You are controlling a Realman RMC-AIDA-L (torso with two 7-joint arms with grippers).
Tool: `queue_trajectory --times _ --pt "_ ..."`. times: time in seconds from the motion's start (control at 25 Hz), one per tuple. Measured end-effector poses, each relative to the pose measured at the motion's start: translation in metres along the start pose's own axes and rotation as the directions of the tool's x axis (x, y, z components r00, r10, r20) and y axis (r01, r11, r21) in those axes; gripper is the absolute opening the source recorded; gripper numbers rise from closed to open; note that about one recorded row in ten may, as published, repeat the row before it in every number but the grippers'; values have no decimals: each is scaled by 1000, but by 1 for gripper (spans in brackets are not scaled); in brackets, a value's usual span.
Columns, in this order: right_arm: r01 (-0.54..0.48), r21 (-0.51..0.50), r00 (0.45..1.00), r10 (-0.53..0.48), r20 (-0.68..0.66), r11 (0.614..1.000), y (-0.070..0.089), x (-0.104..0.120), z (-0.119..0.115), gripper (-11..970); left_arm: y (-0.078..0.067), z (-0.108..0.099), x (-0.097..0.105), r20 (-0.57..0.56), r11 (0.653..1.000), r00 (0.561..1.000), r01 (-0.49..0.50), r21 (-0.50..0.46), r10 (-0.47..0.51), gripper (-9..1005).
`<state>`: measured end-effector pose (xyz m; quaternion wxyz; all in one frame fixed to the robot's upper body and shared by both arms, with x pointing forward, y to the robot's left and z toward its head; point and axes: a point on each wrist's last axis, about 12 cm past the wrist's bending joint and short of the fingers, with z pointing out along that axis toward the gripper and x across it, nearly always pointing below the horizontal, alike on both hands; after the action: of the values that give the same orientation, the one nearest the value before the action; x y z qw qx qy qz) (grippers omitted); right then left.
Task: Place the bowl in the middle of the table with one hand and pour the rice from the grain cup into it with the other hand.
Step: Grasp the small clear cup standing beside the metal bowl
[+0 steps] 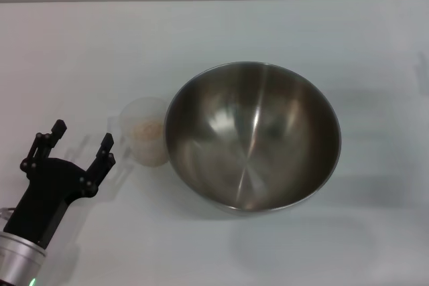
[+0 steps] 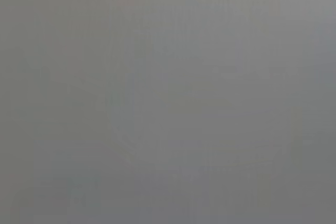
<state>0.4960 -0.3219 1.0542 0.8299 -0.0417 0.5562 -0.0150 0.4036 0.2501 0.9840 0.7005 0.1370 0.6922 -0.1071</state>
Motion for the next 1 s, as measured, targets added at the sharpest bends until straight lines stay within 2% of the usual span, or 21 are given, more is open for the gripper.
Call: queue_trajectory --times 0.28,1.0 --pt "0 6 1000 0 -1 1000 -1 0 -4 495 1 13 1 -28 1000 1000 -12 25 12 755" --pt "-8 12 1000 8 11 1000 -1 -2 -9 494 7 28 4 -70 999 997 -36 30 38 748"
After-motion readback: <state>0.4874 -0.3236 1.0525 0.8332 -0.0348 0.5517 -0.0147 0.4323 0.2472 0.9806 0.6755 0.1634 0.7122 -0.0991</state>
